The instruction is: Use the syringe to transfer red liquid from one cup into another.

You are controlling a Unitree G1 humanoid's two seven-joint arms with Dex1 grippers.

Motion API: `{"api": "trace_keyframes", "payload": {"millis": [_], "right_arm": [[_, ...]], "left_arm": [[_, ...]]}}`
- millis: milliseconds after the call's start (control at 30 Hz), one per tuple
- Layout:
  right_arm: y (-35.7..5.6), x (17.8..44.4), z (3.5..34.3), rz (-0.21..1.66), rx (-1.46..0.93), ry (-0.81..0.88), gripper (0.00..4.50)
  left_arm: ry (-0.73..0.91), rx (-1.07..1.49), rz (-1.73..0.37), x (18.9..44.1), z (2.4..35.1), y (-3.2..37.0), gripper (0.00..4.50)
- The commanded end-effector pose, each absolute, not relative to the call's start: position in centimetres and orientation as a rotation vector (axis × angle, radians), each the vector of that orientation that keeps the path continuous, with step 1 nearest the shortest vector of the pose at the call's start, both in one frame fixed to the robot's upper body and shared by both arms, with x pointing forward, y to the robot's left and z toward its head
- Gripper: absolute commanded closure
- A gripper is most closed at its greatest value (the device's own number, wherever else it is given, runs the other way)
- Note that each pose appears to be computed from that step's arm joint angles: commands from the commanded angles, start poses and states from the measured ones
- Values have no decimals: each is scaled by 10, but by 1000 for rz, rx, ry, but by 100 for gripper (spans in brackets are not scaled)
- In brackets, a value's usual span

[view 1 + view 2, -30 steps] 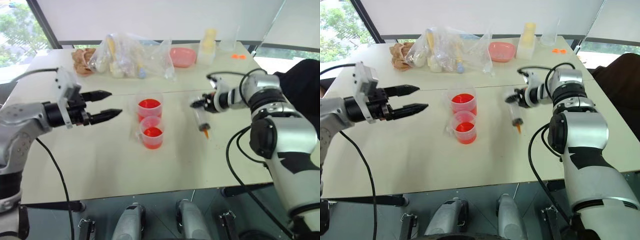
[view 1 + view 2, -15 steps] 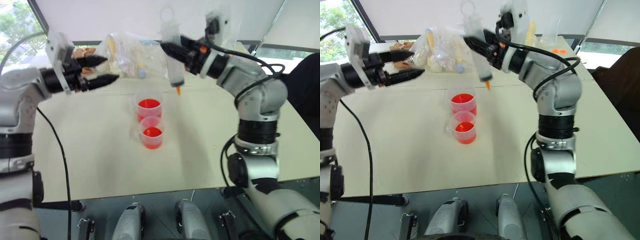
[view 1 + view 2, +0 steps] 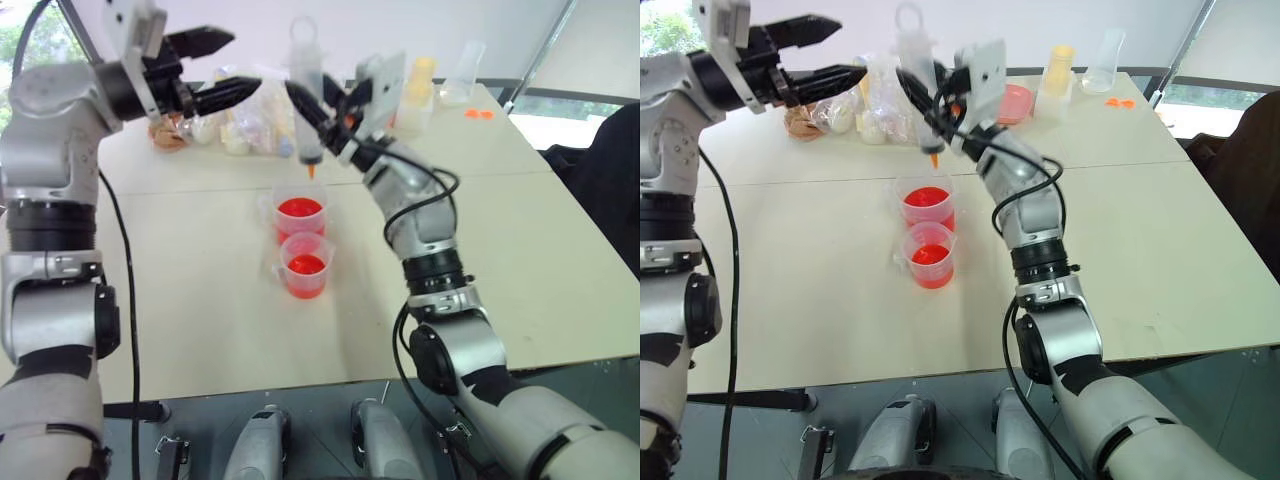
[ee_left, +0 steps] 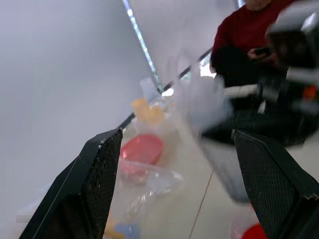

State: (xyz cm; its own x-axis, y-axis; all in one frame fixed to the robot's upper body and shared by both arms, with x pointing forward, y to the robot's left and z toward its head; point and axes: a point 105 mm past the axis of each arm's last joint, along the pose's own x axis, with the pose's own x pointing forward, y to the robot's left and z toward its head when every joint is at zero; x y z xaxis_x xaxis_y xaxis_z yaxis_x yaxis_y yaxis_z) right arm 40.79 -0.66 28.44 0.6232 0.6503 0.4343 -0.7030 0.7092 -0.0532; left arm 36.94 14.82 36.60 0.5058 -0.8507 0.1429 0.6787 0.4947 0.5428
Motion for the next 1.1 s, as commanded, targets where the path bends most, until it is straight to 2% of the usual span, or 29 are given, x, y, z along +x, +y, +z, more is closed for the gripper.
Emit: {"api": "trace_keyframes", "payload": {"millis": [33, 200, 600, 767, 933, 1100], "right_arm": [[0, 396, 310, 787, 119, -567, 306], [5, 392, 304, 799, 139, -558, 306], [13, 383, 295, 807, 152, -544, 306], [15, 382, 291, 808, 149, -536, 306], [16, 382, 289, 801, 151, -528, 306], [19, 382, 287, 809, 151, -523, 306]], "left_arm": [[-493, 499, -955, 365, 384, 141, 82], [-458, 591, -937, 375, 374, 139, 82], [-483, 578, -859, 399, 374, 138, 82], [-476, 573, -902, 399, 368, 129, 82], [-453, 567, -992, 388, 362, 126, 82], [-461, 567, -964, 388, 365, 127, 82]]}}
